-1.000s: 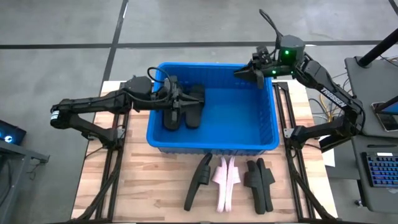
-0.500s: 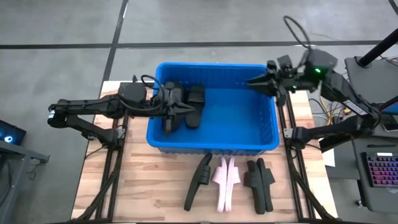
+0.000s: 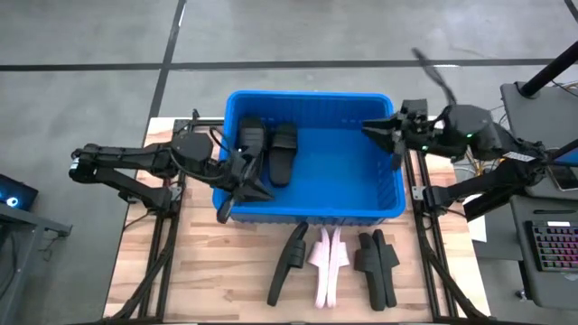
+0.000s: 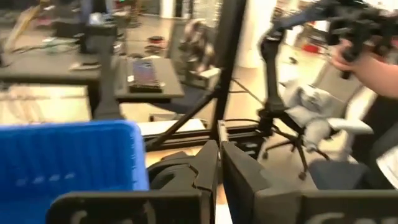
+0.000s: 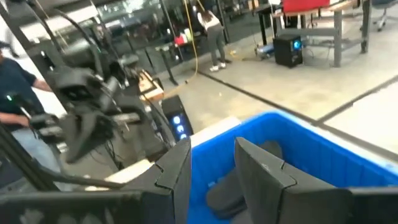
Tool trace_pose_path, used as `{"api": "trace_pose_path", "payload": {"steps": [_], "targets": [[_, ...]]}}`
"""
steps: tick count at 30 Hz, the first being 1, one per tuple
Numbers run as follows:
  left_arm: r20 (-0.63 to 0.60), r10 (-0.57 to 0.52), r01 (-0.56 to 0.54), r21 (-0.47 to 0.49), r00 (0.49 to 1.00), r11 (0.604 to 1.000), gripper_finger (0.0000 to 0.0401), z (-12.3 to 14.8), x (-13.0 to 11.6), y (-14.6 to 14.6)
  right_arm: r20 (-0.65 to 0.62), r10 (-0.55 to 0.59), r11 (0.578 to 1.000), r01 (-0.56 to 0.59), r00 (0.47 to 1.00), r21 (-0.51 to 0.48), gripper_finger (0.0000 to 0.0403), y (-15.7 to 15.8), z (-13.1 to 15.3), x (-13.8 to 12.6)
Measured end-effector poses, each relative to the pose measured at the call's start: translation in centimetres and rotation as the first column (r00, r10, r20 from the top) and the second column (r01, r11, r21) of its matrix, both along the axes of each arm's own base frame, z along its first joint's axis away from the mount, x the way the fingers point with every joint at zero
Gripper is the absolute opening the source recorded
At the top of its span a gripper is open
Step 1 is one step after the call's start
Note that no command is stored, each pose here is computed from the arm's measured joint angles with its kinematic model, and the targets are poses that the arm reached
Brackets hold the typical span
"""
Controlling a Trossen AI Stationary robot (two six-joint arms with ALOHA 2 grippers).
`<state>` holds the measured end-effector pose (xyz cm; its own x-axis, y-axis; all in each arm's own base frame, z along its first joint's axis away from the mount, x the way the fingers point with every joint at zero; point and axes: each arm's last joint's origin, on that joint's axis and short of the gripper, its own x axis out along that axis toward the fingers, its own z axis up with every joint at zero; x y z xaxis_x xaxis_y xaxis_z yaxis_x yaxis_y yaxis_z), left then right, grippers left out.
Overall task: Pick and place slides into bin
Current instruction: Put the black slides into the blue bin
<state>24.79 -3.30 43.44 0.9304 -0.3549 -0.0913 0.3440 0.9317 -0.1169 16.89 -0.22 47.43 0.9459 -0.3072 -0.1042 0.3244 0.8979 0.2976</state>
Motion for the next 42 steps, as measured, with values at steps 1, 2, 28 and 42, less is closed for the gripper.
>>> {"api": "trace_pose_path", "payload": {"steps": [1, 2, 28, 42], "targets": [[0.009, -0.023, 0.023, 0.017, 1.0, 1.0, 0.0015, 0.0, 0.0, -0.2, -0.01, 0.0, 1.0, 0.0, 1.0, 0.004, 0.0114, 0.0, -0.2, 0.3], [0.009, -0.037, 0.037, 0.021, 0.999, 0.999, 0.0025, 0.0, 0.0, -0.4, -0.019, -0.001, 1.0, 0.001, 1.0, 0.011, 0.0114, 0.1, -0.5, 0.7], [-0.311, 0.308, -0.22, 0.286, 0.899, 0.933, 0.0203, -6.7, 9.8, -10.9, -0.376, -0.141, 0.97, 0.053, 0.916, -0.236, 0.0114, -1.0, -3.3, -0.9], [-0.447, 0.332, -0.167, 0.368, 0.831, 0.915, 0.0203, -11.0, 12.2, -16.8, -0.413, -0.139, 0.966, 0.03, 0.9, -0.258, 0.0114, -1.0, -3.7, -0.9]]}}
